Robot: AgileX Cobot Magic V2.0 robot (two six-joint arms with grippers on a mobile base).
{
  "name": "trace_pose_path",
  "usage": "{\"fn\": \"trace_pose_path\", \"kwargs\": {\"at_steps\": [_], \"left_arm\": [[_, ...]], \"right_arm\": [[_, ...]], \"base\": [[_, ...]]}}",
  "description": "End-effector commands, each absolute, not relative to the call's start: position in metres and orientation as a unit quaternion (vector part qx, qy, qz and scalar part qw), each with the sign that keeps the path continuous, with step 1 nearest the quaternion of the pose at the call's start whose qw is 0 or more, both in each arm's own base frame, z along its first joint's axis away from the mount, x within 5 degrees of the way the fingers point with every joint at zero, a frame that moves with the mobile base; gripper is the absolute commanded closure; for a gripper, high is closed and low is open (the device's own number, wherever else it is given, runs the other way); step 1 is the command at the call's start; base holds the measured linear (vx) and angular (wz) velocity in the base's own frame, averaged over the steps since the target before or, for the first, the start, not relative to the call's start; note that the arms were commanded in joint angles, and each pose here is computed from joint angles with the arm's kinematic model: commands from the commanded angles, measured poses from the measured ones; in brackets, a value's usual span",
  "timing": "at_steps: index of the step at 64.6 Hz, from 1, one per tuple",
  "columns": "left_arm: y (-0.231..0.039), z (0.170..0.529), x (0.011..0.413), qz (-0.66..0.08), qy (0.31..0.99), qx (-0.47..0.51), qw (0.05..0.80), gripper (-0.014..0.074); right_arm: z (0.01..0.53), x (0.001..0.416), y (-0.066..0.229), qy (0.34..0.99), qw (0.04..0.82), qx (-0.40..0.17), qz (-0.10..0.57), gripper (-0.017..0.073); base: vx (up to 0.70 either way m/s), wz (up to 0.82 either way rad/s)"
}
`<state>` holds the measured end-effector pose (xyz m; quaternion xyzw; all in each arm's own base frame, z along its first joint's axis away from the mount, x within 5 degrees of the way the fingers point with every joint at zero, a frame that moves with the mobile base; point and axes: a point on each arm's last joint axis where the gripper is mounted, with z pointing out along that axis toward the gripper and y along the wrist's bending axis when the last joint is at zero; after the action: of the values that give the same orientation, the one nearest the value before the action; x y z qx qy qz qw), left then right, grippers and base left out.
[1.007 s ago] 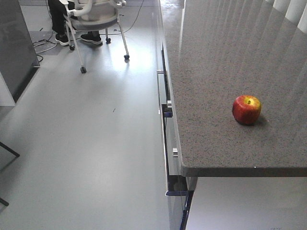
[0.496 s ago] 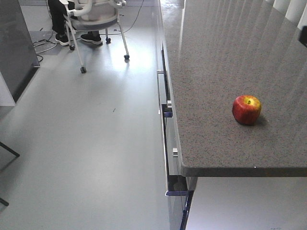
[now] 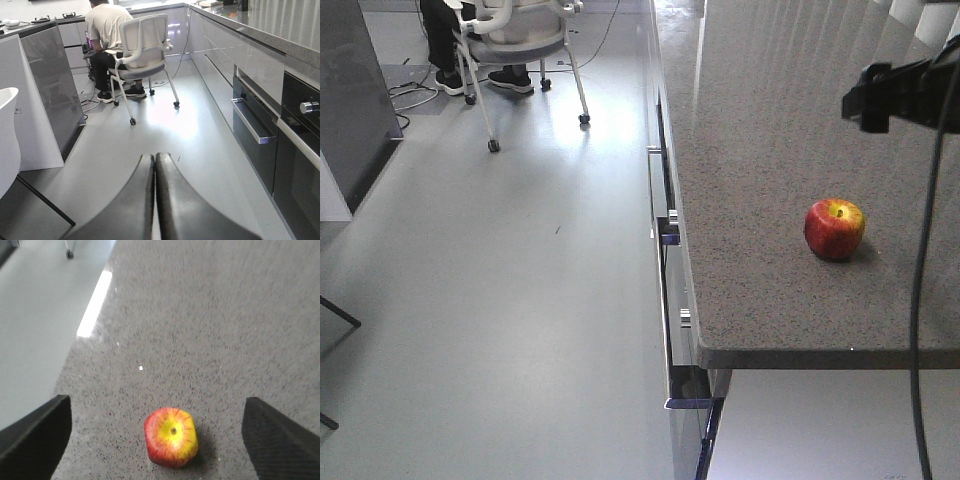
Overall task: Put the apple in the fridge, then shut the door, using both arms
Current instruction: 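Reach the right gripper down over the red-yellow apple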
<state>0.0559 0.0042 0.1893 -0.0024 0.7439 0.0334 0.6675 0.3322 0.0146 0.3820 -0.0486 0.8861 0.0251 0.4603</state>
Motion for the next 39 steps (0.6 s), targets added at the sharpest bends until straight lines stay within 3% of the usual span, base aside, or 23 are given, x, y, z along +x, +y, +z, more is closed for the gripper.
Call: {"fn": "trace_pose_path", "kwargs": {"at_steps": [1,39], "left_arm": [[0.003,0.202,0.055,0.023,0.71,0.0,0.704,0.06],[0.003,0.202,0.055,0.023,0.71,0.0,0.704,0.06]], "right_arm": [[0.392,0.34,0.012,0.87,0.491,-0.043,0.018,-0.0092],[0.317,0.394,0.012,0.905,0.424,-0.037,0.018,-0.0085]], "base": [[0.0,0.0],[0.0,0.0]]}}
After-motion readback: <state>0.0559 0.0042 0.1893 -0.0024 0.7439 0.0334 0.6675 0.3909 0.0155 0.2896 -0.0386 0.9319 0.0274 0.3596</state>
